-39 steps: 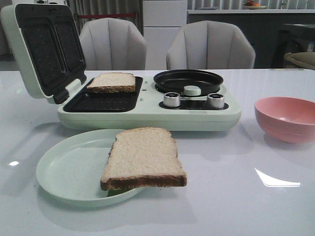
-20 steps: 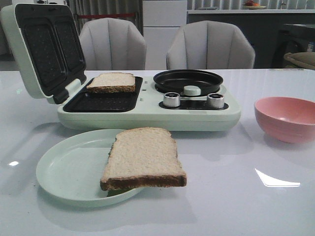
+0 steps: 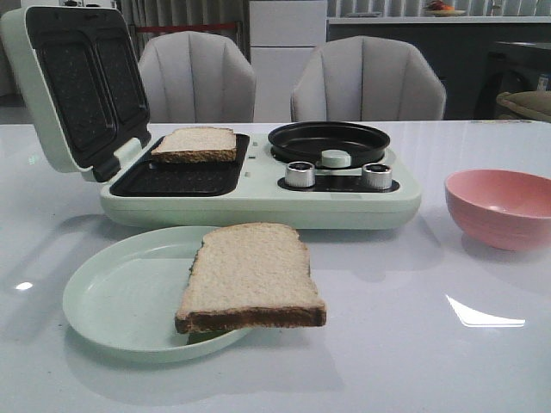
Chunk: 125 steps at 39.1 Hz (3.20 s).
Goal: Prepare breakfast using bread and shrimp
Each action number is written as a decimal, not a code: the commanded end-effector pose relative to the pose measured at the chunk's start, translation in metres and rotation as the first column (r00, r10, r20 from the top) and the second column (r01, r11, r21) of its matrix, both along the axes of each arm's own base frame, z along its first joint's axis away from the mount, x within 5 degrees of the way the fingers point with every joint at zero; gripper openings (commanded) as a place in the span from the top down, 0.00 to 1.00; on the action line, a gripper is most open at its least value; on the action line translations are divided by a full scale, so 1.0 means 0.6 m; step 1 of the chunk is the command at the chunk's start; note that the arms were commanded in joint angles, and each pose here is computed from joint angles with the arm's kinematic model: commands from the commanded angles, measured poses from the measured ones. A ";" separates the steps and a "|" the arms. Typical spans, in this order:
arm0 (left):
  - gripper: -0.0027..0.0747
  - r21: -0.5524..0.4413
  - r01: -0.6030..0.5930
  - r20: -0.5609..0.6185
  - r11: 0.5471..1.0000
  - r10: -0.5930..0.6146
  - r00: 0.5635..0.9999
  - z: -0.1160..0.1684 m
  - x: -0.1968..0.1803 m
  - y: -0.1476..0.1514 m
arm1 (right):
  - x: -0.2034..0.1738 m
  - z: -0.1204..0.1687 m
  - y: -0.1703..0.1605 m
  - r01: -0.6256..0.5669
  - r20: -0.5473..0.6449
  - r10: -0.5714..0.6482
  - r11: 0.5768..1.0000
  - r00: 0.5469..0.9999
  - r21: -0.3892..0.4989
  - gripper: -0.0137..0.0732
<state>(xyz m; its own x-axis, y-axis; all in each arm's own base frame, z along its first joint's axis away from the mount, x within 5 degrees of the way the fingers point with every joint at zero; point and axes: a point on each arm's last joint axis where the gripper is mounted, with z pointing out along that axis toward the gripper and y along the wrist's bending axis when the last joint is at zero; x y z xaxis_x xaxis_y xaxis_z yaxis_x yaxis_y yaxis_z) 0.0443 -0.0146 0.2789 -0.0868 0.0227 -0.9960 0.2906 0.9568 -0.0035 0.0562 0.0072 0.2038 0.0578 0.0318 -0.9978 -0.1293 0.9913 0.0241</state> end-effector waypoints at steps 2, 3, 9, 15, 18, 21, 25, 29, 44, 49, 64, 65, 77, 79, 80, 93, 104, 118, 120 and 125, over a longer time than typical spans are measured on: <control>0.17 -0.046 0.008 0.099 0.999 -0.003 0.995 0.028 -0.001 0.000 | -0.006 0.023 -0.001 0.004 0.117 -0.004 1.000 0.993 0.003 0.67; 0.17 -0.045 0.008 0.097 0.999 -0.003 0.995 0.027 -0.001 0.000 | -0.006 0.025 -0.001 0.004 0.129 -0.004 1.000 0.992 0.005 0.67; 0.17 -0.048 0.009 0.094 0.999 -0.004 0.996 0.027 -0.001 0.000 | -0.013 0.049 -0.002 -0.007 0.272 -0.005 0.999 0.962 0.044 0.67; 0.17 -0.049 0.009 0.098 0.999 -0.004 0.995 0.028 -0.001 0.000 | -0.024 0.104 -0.003 -0.002 0.281 -0.006 1.000 0.960 0.027 0.67; 0.17 -0.049 0.009 0.098 0.999 -0.004 0.995 0.028 -0.001 0.000 | -0.023 0.131 -0.003 0.004 0.221 -0.007 1.000 0.975 0.013 0.67; 0.17 -0.049 0.009 0.098 0.999 -0.004 0.995 0.028 -0.001 0.000 | -0.016 0.156 -0.003 0.008 0.130 -0.008 1.000 0.991 0.002 0.67; 0.17 -0.049 0.009 0.098 0.999 -0.004 0.995 0.028 -0.001 0.000 | -0.002 0.170 -0.001 0.010 0.010 -0.010 1.000 1.000 -0.014 0.67; 0.17 -0.049 0.009 0.096 0.999 -0.004 0.995 0.027 -0.001 0.000 | 0.009 0.164 0.000 0.010 -0.046 -0.011 1.000 0.999 -0.021 0.67; 0.17 -0.047 0.009 0.092 0.999 -0.005 0.996 0.027 -0.001 0.000 | 0.031 0.148 0.003 0.006 -0.182 -0.010 1.000 0.983 -0.022 0.61; 0.17 -0.047 0.009 0.092 0.999 -0.005 0.996 0.026 -0.001 0.000 | 0.054 0.156 0.006 0.004 -0.245 -0.010 1.000 0.969 -0.026 0.43; 0.17 -0.047 0.009 0.092 0.999 -0.005 0.996 0.026 -0.001 0.000 | 0.158 0.144 0.068 -0.120 -0.526 0.180 0.982 0.831 0.146 0.26; 0.17 -0.047 0.009 0.092 0.999 -0.005 0.996 0.026 -0.001 0.000 | 0.167 0.144 0.076 -0.125 -0.548 0.198 0.978 0.813 0.168 0.26; 0.17 -0.047 0.009 0.092 0.999 -0.005 0.996 0.026 -0.001 0.000 | 0.294 0.135 0.139 -0.055 -0.708 0.283 0.943 0.647 0.327 0.26; 0.17 -0.047 0.009 0.092 0.999 -0.005 0.996 0.026 -0.001 0.000 | 0.322 0.126 0.152 -0.040 -0.744 0.296 0.939 0.599 0.341 0.26; 0.17 -0.047 0.009 0.092 0.999 -0.005 0.996 0.026 -0.001 0.000 | 0.329 0.123 0.156 -0.035 -0.755 0.301 0.937 0.583 0.347 0.26; 0.17 -0.047 0.009 0.092 0.999 -0.005 0.996 0.026 -0.001 0.000 | 0.419 0.055 0.212 -0.048 -0.799 0.433 0.889 0.417 0.456 0.26; 0.17 -0.047 0.009 0.092 0.999 -0.005 0.996 0.026 -0.001 0.000 | 0.463 -0.017 0.258 -0.172 -0.711 0.622 0.780 0.328 0.602 0.26; 0.17 -0.047 0.009 0.092 0.999 -0.005 0.996 0.026 -0.001 0.000 | 0.477 -0.068 0.273 -0.165 -0.667 0.685 0.724 0.294 0.670 0.26; 0.17 -0.047 0.009 0.092 0.999 -0.005 0.996 0.026 -0.001 0.000 | 0.477 -0.071 0.275 -0.188 -0.660 0.698 0.714 0.279 0.675 0.26; 0.17 -0.047 0.009 0.092 0.999 -0.005 0.996 0.026 -0.001 0.000 | 0.473 -0.073 0.280 -0.200 -0.640 0.729 0.684 0.245 0.702 0.29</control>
